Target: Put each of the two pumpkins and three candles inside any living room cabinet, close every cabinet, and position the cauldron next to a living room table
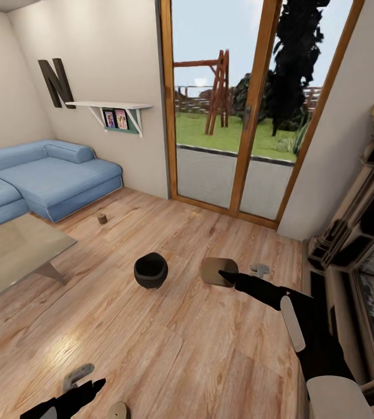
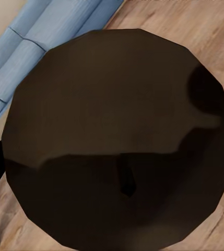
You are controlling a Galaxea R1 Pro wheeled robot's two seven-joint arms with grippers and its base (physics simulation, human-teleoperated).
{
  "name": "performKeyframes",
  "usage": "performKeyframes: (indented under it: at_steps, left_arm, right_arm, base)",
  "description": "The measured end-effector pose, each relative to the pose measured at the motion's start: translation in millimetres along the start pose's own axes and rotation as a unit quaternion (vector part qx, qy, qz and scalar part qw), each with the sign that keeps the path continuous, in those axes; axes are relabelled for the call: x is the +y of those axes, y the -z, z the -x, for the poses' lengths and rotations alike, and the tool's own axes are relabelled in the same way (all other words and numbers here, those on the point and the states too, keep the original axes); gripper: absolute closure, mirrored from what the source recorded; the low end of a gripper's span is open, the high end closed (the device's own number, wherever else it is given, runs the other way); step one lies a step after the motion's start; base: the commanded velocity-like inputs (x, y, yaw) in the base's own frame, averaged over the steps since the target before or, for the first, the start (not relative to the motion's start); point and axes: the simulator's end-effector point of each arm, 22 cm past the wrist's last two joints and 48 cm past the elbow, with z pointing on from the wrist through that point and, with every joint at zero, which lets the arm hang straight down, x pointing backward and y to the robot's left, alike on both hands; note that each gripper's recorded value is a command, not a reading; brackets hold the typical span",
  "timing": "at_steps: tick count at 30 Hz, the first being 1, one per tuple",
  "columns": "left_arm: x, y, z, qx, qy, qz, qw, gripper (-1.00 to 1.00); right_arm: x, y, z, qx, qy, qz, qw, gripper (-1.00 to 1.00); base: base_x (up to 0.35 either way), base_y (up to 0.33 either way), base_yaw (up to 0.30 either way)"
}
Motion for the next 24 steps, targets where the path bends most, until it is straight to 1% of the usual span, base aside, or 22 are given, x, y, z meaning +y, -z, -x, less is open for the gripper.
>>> performKeyframes:
  at_steps: [4,6,9,12,14,17,19,24]
  left_arm:
    - [-3,-0.3,0,-0.002,0.001,-0.003,1.0000,-1.00]
    - [-1,0.2,2,-0.004,0.006,-0.002,1.0000,-1.00]
    - [7,1.9,8,-0.014,0.038,0.004,0.9992,-1.00]
    - [8,2.7,11,-0.018,0.052,0.002,0.9985,-1.00]
    - [7,2.8,8,-0.011,0.056,-0.002,0.9984,-1.00]
    - [6,-0.7,0,0.007,0.064,-0.005,0.9979,-1.00]
    - [8,-2.7,-3,0.012,0.066,-0.005,0.9977,-1.00]
    - [9,-4.8,-5,0.015,0.067,-0.004,0.9976,-1.00]
  right_arm:
    - [1,-0.5,0,0.000,0.000,0.001,1.0000,1.00]
    - [1,-0.4,0,0.000,0.000,0.001,1.0000,1.00]
    - [2,-0.7,0,0.000,-0.001,0.002,1.0000,1.00]
    - [3,-1.2,0,0.000,-0.002,0.003,1.0000,1.00]
    - [3,-1.2,-1,0.000,-0.002,0.003,1.0000,1.00]
    - [0,-3.0,-3,0.000,-0.002,0.003,1.0000,1.00]
    - [-1,-4.5,-5,0.001,-0.003,0.004,1.0000,1.00]
    - [-2,-5.8,-7,0.001,-0.003,0.004,1.0000,1.00]
  base:
    - [0.000,0.000,0.000]
    - [0.000,0.000,0.000]
    - [0.000,0.000,0.000]
    - [0.000,0.000,0.000]
    - [0.000,0.000,0.000]
    - [0.000,0.000,0.000]
    - [0.000,0.000,0.000]
    - [0.000,0.000,0.000]
